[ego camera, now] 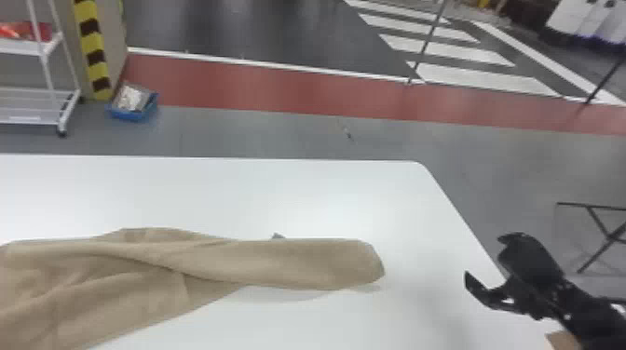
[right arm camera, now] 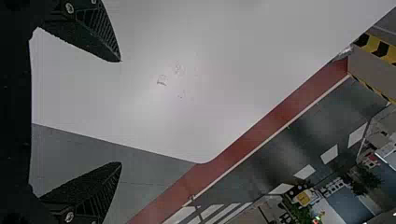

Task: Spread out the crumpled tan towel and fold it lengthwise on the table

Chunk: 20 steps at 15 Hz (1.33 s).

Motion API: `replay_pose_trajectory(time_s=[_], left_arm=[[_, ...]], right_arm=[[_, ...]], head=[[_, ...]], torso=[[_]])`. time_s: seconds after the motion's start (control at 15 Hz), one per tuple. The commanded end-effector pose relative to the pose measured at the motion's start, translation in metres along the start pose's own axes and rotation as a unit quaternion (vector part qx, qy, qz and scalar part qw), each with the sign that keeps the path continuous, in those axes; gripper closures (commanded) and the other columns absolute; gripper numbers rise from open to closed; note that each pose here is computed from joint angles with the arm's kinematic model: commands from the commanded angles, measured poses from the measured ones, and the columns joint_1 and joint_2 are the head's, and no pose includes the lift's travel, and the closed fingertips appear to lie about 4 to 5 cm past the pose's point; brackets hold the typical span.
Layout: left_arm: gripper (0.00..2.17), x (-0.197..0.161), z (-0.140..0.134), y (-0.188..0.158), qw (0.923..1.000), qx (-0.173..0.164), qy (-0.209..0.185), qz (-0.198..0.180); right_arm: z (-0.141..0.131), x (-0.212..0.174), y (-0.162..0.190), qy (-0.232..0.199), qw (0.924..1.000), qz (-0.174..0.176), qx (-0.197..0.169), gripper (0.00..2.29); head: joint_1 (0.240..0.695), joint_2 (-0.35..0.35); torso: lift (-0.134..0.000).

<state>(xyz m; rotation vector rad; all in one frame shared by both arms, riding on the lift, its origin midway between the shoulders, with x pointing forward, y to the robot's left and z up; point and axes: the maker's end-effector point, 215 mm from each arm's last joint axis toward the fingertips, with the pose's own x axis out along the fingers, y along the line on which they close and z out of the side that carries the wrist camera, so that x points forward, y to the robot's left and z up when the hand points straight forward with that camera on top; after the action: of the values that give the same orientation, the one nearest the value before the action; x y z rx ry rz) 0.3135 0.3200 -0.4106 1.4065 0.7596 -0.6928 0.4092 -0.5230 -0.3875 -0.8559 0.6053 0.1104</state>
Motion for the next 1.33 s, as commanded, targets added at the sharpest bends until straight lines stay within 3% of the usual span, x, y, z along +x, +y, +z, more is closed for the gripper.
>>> replay_pose_trajectory(time_s=[0.0, 0.4, 0.47, 0.87, 0.93, 1.0, 1.27], left_arm=[[0.52, 0.004, -0.006, -0.002, 0.9997, 0.013, 0.018, 0.004], [0.52, 0.012, -0.043, 0.005, 0.9963, 0.031, 0.077, 0.021], [0.65, 0.013, -0.046, 0.003, 0.9957, 0.035, 0.083, 0.020], [0.73, 0.016, -0.044, 0.002, 0.9955, 0.037, 0.085, 0.023], [1.12, 0.016, -0.044, 0.001, 0.9955, 0.036, 0.085, 0.020], [1.73, 0.015, -0.050, 0.004, 0.9951, 0.026, 0.092, 0.025], [1.80, 0.012, -0.055, 0.009, 0.9951, 0.009, 0.094, 0.031]], right_arm=[[0.001, 0.000, 0.001, -0.001, 1.0000, 0.000, 0.002, 0.10], [-0.003, 0.000, -0.001, 0.003, 1.0000, -0.001, 0.003, 0.10], [-0.002, 0.000, 0.000, 0.002, 1.0000, -0.001, 0.003, 0.10], [-0.005, 0.001, 0.000, 0.005, 1.0000, 0.000, 0.005, 0.10], [-0.005, 0.001, -0.002, 0.004, 1.0000, -0.002, 0.005, 0.10], [-0.004, 0.001, -0.002, 0.003, 1.0000, -0.002, 0.004, 0.10], [0.015, 0.003, -0.004, -0.009, 0.9999, -0.002, -0.011, 0.10]], head=[[0.695, -0.315], [0.695, -0.275], [0.695, -0.268], [0.695, -0.249], [0.695, -0.250], [0.695, -0.251], [0.695, -0.242]], torso=[[-0.124], [-0.124], [-0.124], [-0.124], [-0.124], [-0.124], [-0.124]])
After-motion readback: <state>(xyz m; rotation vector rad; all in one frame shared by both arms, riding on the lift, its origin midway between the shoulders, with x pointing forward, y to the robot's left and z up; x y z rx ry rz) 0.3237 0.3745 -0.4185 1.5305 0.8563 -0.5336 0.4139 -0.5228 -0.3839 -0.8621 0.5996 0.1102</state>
